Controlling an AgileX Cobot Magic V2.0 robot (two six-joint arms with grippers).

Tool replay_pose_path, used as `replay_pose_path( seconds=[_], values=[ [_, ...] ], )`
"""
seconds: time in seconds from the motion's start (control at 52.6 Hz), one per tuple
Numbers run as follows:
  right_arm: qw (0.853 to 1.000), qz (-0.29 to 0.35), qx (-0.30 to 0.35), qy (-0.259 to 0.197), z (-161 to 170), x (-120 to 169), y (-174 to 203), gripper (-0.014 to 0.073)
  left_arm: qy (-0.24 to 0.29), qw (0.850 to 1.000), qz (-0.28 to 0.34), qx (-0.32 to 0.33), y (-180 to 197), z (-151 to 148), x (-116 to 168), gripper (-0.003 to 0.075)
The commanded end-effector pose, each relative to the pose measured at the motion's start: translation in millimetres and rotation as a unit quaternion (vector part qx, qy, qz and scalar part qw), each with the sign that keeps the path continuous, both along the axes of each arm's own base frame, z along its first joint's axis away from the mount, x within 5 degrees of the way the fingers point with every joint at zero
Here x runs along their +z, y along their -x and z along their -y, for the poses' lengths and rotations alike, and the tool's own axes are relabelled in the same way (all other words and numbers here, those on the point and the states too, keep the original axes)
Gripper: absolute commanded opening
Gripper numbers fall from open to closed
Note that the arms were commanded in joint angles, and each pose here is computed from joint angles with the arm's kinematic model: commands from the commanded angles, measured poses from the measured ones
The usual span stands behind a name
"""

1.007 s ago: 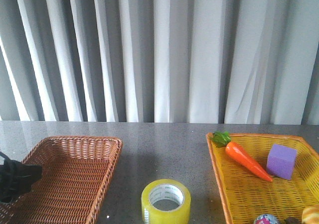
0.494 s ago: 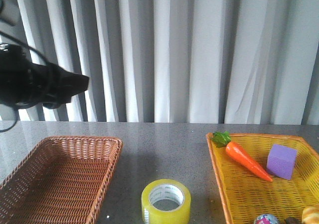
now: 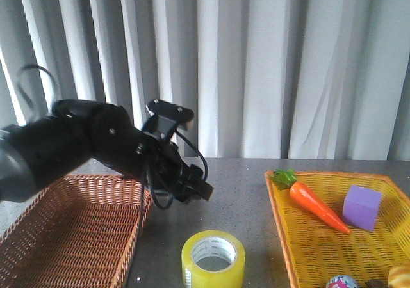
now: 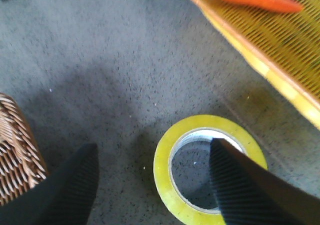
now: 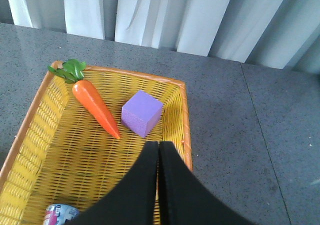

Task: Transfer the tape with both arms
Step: 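Move the left gripper down over the tape roll on the table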

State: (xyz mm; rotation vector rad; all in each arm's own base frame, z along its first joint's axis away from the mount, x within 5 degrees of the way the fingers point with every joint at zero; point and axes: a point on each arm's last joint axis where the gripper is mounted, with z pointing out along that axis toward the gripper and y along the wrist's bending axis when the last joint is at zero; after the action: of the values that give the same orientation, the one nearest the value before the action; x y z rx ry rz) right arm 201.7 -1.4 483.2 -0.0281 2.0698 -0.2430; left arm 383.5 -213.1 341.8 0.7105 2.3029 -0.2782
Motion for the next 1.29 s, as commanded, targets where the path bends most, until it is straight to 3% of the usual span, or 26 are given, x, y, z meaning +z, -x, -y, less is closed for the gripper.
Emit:
replay_pose_path(
  seconds=[0.0,0.19,0.38,0.912,1.14,1.273],
  values=[
    [0.999,0.049,-0.001,0.012,3.0,14.9,5.9,-0.0008,0.025,0.999,0.019,0.016,-1.5,15.0,9.1,0.0465],
    [0.999,0.049,-0.001,0.012,3.0,14.9,5.9,-0.0008,0.04,0.997,-0.032,0.056,-14.8,27.6,-22.2,0.0465],
    [0.999,0.049,-0.001,0.012,3.0,15.0,5.9,-0.0008,0.015,0.996,-0.064,0.059,-19.3,29.7,-43.8,0.0465],
    [0.999,0.05,-0.001,0.012,2.9,15.0,5.9,-0.0008,-0.03,0.989,-0.116,0.091,-23.3,26.5,-72.8,0.0455],
    [0.999,0.05,-0.001,0.012,2.9,15.1,5.8,-0.0008,-0.042,0.985,-0.137,0.092,-25.0,27.9,-86.8,0.0381],
    [0.999,0.05,-0.001,0.012,2.9,15.1,5.8,-0.0008,-0.03,0.986,-0.137,0.092,-25.3,29.8,-84.0,0.0267]
  ],
)
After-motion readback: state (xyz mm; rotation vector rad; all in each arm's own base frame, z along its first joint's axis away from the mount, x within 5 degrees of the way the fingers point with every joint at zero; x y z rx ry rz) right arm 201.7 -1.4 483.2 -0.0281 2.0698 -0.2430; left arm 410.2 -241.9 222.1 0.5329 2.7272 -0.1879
